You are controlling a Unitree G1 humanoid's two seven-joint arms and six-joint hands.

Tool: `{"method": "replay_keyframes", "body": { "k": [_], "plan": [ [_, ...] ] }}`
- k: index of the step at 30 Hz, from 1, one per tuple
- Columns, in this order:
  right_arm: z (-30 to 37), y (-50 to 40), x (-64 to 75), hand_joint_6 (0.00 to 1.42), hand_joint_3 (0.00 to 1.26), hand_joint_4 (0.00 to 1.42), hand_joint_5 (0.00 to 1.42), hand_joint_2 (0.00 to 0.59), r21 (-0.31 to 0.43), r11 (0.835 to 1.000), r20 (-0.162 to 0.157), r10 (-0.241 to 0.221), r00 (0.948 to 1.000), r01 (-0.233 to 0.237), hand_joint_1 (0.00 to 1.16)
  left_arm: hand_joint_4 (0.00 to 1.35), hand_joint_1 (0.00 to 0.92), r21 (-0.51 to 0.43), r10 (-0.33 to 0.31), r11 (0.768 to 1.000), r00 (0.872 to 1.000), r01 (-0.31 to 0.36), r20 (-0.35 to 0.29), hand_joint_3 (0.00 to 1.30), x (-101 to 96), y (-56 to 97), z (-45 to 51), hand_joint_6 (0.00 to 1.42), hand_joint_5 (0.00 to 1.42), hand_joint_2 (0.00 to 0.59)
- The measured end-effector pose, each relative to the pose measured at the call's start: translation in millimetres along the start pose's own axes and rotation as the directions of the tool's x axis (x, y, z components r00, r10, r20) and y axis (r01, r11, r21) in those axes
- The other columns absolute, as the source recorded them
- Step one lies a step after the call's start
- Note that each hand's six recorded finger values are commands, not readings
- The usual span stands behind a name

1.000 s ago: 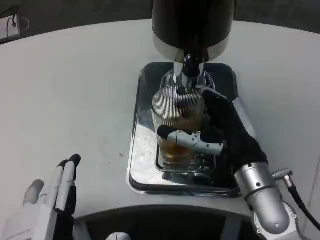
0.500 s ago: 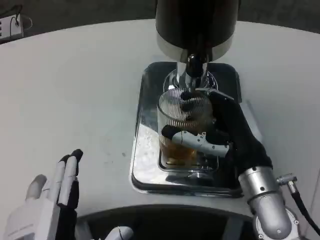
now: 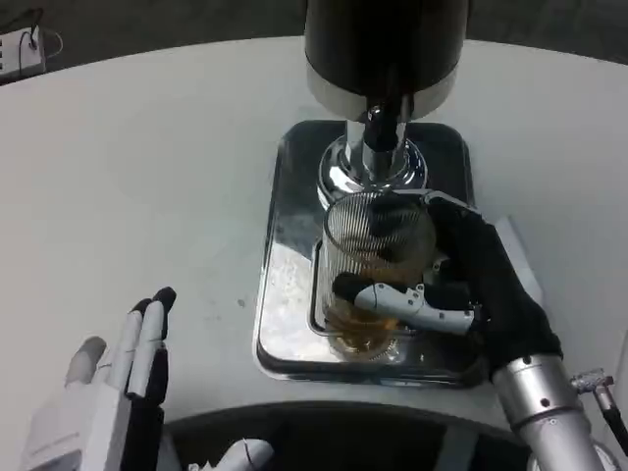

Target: Grasp the cup under the faucet to collect the drink, then remove the cup.

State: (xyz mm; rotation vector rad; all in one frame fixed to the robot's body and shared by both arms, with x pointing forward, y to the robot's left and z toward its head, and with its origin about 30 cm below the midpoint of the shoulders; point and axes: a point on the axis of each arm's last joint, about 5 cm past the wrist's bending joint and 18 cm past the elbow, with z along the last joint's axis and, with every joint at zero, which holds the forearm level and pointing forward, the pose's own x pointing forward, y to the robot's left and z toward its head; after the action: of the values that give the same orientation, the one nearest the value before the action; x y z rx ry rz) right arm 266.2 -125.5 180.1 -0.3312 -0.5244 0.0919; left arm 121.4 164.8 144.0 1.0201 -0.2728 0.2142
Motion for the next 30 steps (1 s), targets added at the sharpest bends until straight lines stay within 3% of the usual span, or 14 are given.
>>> {"method": "replay_keyframes", "body": {
  "k": [8, 14, 30],
  "plan": [
    [1.7, 1.8, -7.0, 1.42, 0.88, 1.06, 1.25, 0.058, 0.011, 1.0, -0.005, 0.016, 0.9999, -0.016, 1.16, 0.0, 0.0, -0.004, -0.006, 1.0, 1.0, 0.006, 0.001, 0.02, 0.1, -1.2, 0.2, 0.0, 0.09, 0.109],
    [11.4, -0.8, -10.3, 1.42, 0.89, 1.06, 1.26, 0.058, 0.011, 1.0, 0.044, 0.021, 0.9988, -0.022, 1.16, 0.0, 0.0, -0.005, -0.009, 1.0, 1.0, 0.009, 0.001, 0.02, 0.2, -1.8, -0.1, 0.0, 0.09, 0.108],
    [20.5, -6.2, -42.2, 1.42, 0.89, 1.06, 1.25, 0.061, 0.025, 0.998, 0.055, 0.058, 0.9968, -0.059, 1.16, 0.0, 0.0, -0.004, -0.019, 1.0, 1.0, 0.019, 0.018, 0.01, 2.2, -3.9, -0.2, 0.0, 0.08, 0.102]
  ]
}}
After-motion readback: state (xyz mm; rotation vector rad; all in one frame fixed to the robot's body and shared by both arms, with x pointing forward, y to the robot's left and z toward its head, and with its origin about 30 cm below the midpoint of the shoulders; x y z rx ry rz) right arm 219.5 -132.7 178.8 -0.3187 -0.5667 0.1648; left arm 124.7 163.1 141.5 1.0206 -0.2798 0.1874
